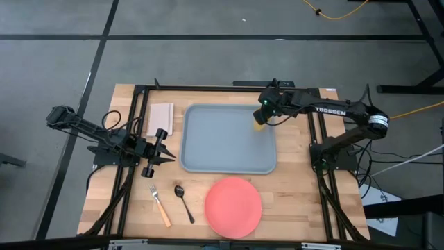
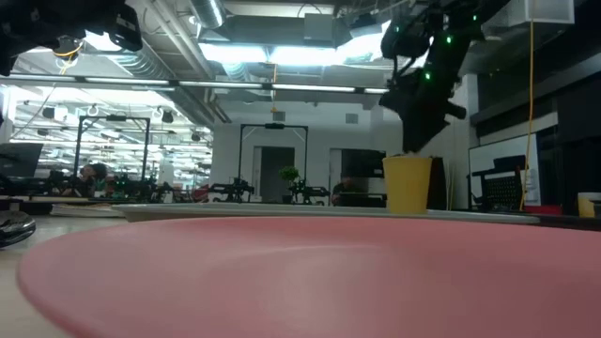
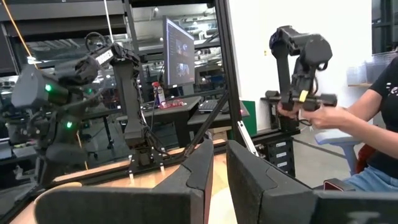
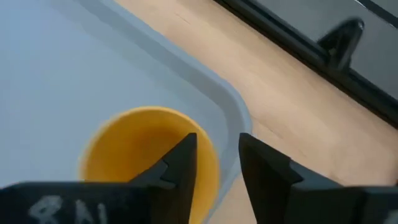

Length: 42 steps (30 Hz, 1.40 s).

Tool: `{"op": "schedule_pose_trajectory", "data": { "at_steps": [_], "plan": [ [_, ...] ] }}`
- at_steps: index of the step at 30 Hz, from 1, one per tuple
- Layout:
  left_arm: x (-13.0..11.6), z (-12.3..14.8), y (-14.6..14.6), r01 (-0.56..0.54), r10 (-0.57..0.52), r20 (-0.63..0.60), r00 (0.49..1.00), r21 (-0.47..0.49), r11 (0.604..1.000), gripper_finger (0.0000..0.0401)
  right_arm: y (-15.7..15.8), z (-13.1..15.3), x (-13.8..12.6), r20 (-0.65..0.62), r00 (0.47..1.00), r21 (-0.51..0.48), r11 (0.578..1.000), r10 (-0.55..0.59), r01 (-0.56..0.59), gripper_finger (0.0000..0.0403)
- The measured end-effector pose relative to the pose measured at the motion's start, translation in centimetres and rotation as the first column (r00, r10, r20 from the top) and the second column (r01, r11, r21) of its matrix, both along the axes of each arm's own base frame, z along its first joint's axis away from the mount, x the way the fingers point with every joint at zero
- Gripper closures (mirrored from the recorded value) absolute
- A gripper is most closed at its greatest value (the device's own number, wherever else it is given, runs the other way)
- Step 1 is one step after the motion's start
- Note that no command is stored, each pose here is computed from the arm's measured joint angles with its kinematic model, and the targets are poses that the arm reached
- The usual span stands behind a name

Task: Pick and place plate/cup/fork/spoon on tray
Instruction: Put the yellow cup on the serving tray, then put the pink plate on the serving tray

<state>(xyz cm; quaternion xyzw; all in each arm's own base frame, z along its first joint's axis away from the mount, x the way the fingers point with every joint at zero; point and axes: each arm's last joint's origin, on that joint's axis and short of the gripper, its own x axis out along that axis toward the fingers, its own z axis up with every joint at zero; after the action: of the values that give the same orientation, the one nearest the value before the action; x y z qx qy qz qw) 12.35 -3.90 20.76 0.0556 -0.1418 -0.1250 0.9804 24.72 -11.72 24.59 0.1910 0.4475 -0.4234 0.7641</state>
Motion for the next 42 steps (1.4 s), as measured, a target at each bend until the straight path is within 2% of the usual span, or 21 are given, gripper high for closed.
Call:
{"op": "schedule_pose_trajectory", "data": {
  "at_steps": [3, 5, 7, 9, 11, 13, 16, 21, 24, 29, 33, 35, 38, 40, 42],
  "plan": [
    [0.0, 0.0, 0.0, 0.000, 0.000, 0.000, 1.000, 0.000, 1.000, 0.0362, 0.5, 1.6, 0.4, 0.028, 0.991, -0.026, 0.991, 0.131, -0.130, 0.0279],
    [0.0, 0.0, 0.0, 0.000, 0.000, 0.000, 1.000, 0.000, 1.000, 0.0362, 0.9, 2.8, 0.6, 0.041, 0.963, -0.034, 0.964, 0.266, -0.265, 0.0279],
    [0.0, 0.0, 0.0, 0.000, 0.000, 0.000, 1.000, 0.000, 1.000, 0.0362, 1.5, 4.2, 0.5, 0.079, 0.903, -0.016, 0.907, 0.421, -0.421, 0.0279],
    [0.0, 0.0, 0.0, 0.000, 0.000, 0.000, 1.000, 0.000, 1.000, 0.0362, 2.0, 5.2, 0.6, 0.158, 0.819, 0.002, 0.830, 0.551, -0.558, 0.0279],
    [0.0, 0.0, 0.0, 0.000, 0.000, 0.000, 1.000, 0.000, 1.000, 0.0362, 2.4, 5.9, 0.9, 0.277, 0.742, 0.010, 0.770, 0.611, -0.638, 0.0279],
    [0.0, 0.0, 0.0, 0.000, 0.000, 0.000, 1.000, 0.000, 1.000, 0.0362, 2.6, 6.6, 1.3, 0.404, 0.684, 0.018, 0.743, 0.607, -0.669, 0.0279],
    [0.0, 0.0, 0.0, 0.000, 0.000, 0.000, 1.000, 0.000, 1.000, 0.0362, 2.7, 7.4, 1.9, 0.549, 0.625, 0.027, 0.735, 0.556, -0.678, 0.0279],
    [0.0, 0.0, 0.0, 0.000, 0.000, 0.000, 1.000, 0.000, 1.000, 0.0362, 2.5, 8.4, 2.7, 0.671, 0.600, 0.041, 0.786, 0.436, -0.617, 0.0279],
    [0.0, 0.0, 0.0, 0.000, 0.000, 0.000, 1.000, 0.000, 1.000, 0.0362, 3.0, 8.4, 2.9, 0.684, 0.599, 0.066, 0.782, 0.417, -0.619, 0.0279],
    [0.0, 0.0, 0.0, 0.000, 0.000, 0.000, 1.000, 0.000, 1.000, 0.0362, 6.7, 8.3, 4.0, 0.709, 0.558, 0.132, 0.696, 0.432, -0.706, 0.0279],
    [0.0, 0.0, 0.0, 0.000, 0.000, -0.003, 1.000, 0.001, 1.000, 0.0362, 12.1, 8.2, 4.4, 0.722, 0.526, 0.206, 0.585, 0.450, -0.784, 0.0279],
    [0.0, 0.0, 0.0, 0.000, 0.000, -0.003, 1.000, 0.001, 1.000, 0.0362, 15.2, 8.2, 4.3, 0.712, 0.524, 0.222, 0.558, 0.468, -0.800, 0.0279],
    [0.0, 0.0, 0.0, 0.000, 0.000, -0.003, 1.000, 0.001, 1.000, 0.0362, 19.4, 8.1, 3.5, 0.692, 0.565, 0.247, 0.588, 0.450, -0.770, 0.0279],
    [0.0, 0.0, 0.0, -0.001, 0.001, -0.003, 1.000, 0.001, 1.000, 0.0362, 21.8, 8.0, 2.8, 0.680, 0.600, 0.248, 0.639, 0.421, -0.729, 0.0279],
    [0.0, 0.0, 0.0, 0.000, 0.000, -0.003, 1.000, 0.001, 1.000, 0.0362, 23.8, 7.8, 1.8, 0.659, 0.642, 0.230, 0.707, 0.393, -0.669, 0.0279]
  ]
}}
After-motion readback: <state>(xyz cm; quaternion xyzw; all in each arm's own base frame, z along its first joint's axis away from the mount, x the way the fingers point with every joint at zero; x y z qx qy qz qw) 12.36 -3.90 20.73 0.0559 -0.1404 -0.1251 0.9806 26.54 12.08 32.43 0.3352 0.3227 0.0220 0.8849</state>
